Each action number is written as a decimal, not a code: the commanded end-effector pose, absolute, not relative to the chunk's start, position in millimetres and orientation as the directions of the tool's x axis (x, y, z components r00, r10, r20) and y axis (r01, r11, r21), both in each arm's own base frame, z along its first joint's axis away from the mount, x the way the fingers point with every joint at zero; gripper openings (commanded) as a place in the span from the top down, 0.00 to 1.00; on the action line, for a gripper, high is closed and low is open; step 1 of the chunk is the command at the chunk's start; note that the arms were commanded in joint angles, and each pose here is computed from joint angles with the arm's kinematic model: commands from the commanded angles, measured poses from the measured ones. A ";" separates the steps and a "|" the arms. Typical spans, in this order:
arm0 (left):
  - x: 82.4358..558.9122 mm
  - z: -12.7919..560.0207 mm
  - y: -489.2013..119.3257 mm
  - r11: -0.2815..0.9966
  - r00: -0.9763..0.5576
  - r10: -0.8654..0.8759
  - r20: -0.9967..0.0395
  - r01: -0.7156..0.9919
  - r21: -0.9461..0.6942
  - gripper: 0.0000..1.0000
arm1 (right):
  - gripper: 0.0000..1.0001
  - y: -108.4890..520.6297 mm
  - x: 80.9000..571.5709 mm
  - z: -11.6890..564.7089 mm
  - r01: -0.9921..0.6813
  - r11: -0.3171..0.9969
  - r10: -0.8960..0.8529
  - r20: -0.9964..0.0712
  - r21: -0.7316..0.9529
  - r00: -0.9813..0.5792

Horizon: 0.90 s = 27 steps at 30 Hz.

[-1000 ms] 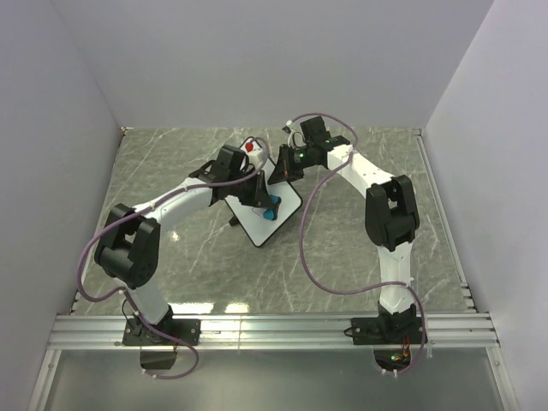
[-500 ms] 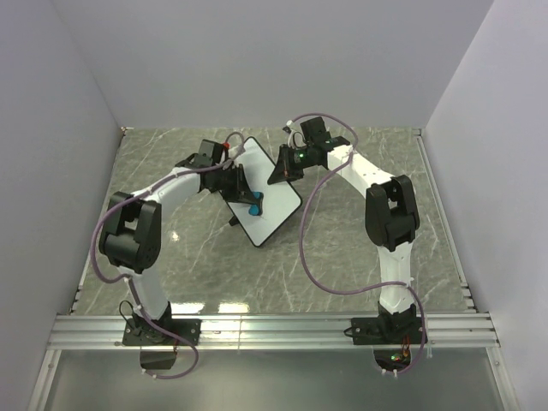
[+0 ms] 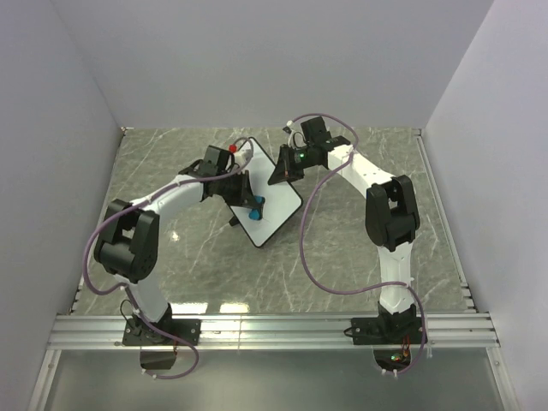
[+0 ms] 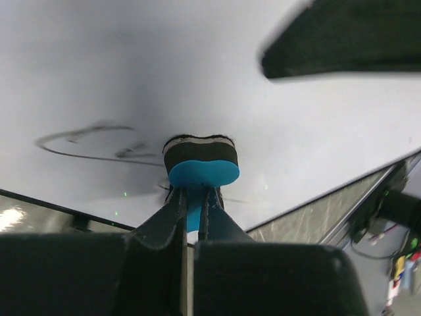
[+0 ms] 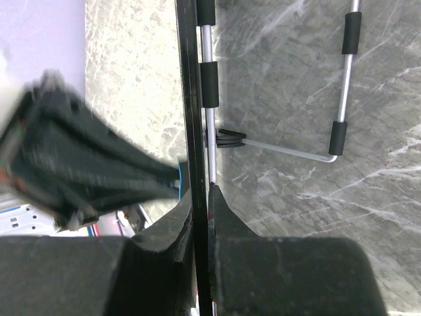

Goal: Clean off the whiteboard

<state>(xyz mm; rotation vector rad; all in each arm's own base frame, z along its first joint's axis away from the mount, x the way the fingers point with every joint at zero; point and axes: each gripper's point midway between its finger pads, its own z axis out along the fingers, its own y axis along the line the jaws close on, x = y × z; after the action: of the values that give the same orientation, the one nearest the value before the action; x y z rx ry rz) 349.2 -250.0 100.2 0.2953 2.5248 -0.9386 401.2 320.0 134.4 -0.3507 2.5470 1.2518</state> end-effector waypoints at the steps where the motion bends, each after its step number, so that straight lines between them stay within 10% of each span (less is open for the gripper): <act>1: 284.3 41.2 -279.2 0.736 -0.898 0.267 -0.351 0.425 -0.527 1.00 | 1.00 338.4 354.1 124.7 -0.272 0.610 -0.170 -0.212 0.744 -0.962; 27: 451.2 46.5 -140.8 0.968 -0.865 -0.107 -0.490 0.021 -0.249 1.00 | 1.00 329.4 346.5 116.8 -0.247 0.617 -0.175 -0.176 0.747 -0.969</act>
<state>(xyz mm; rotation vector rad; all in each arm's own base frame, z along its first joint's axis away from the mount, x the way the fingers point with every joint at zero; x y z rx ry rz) 371.7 -184.8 66.5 -0.0430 2.7875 -0.7072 401.4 320.0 135.8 -0.3487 2.5423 1.2669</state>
